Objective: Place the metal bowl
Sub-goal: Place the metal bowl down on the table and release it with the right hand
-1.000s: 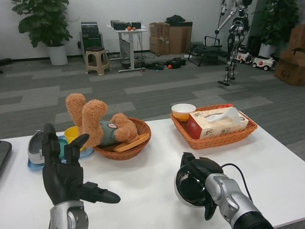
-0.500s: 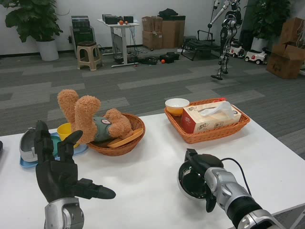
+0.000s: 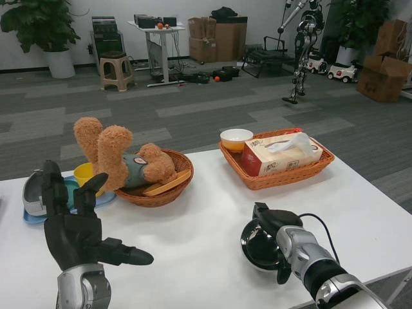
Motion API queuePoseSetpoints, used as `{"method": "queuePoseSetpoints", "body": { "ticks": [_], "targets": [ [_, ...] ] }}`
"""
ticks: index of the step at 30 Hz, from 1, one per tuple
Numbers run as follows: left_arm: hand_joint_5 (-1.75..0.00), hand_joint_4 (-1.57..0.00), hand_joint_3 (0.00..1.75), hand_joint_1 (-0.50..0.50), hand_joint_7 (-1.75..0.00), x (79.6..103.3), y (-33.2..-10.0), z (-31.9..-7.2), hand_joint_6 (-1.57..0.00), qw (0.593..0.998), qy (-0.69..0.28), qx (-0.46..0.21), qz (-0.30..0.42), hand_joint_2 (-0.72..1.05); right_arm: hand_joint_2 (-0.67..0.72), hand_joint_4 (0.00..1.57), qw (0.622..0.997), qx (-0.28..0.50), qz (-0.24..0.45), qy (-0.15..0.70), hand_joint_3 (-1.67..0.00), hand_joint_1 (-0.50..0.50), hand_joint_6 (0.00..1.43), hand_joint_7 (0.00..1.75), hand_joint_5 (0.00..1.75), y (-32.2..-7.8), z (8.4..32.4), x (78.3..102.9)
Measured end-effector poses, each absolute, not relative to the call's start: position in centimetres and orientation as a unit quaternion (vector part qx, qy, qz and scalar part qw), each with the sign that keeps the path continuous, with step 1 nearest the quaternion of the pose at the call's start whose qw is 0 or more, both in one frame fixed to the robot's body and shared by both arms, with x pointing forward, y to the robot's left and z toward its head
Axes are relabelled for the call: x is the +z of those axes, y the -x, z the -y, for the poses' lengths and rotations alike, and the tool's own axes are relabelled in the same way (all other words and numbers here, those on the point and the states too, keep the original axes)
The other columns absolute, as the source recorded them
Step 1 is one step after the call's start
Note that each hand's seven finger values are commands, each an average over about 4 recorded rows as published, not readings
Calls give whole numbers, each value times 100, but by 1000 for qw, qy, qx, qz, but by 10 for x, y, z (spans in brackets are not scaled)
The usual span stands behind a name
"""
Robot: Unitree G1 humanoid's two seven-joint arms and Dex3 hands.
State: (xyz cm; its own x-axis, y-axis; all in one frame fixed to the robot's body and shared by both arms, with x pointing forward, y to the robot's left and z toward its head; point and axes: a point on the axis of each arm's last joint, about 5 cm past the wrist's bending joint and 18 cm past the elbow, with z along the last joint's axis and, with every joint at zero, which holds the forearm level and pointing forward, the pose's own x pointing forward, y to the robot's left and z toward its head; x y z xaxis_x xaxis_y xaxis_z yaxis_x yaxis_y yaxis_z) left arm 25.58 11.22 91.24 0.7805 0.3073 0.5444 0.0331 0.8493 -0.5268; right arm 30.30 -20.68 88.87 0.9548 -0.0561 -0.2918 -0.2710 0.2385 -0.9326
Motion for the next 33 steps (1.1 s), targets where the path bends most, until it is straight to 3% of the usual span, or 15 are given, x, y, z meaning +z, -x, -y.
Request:
{"method": "queuePoseSetpoints", "body": {
  "ticks": [7,15,21,26,30,33],
  "targets": [
    [-133,-112,0,-46,-7,912,-256,-112,0,906,264,75,322,-59,-16,14,772,74,-134,617,-103,1,0,161,155,-304,204,888],
    [-133,-112,0,-46,-7,912,-256,-112,0,906,264,75,322,-64,-16,11,772,74,-139,616,-103,1,0,161,165,-304,203,887],
    [-133,-112,0,-46,-7,912,-256,-112,0,906,264,75,322,-59,-16,11,770,69,-147,617,-103,0,0,161,160,-304,205,885],
    [-133,-112,0,-46,-7,912,-256,-112,0,906,264,75,322,-59,-16,6,771,66,-154,615,-103,0,0,164,175,-305,207,884],
    [-133,-112,0,-46,-7,912,-256,-112,0,906,264,75,322,-59,-16,1,774,64,-157,611,-103,0,0,168,172,-304,207,884],
    [-133,-112,0,-46,-7,912,-256,-112,0,906,264,75,322,-61,-11,0,777,63,-158,606,-97,-5,0,173,153,-304,208,883]
  ]
}}
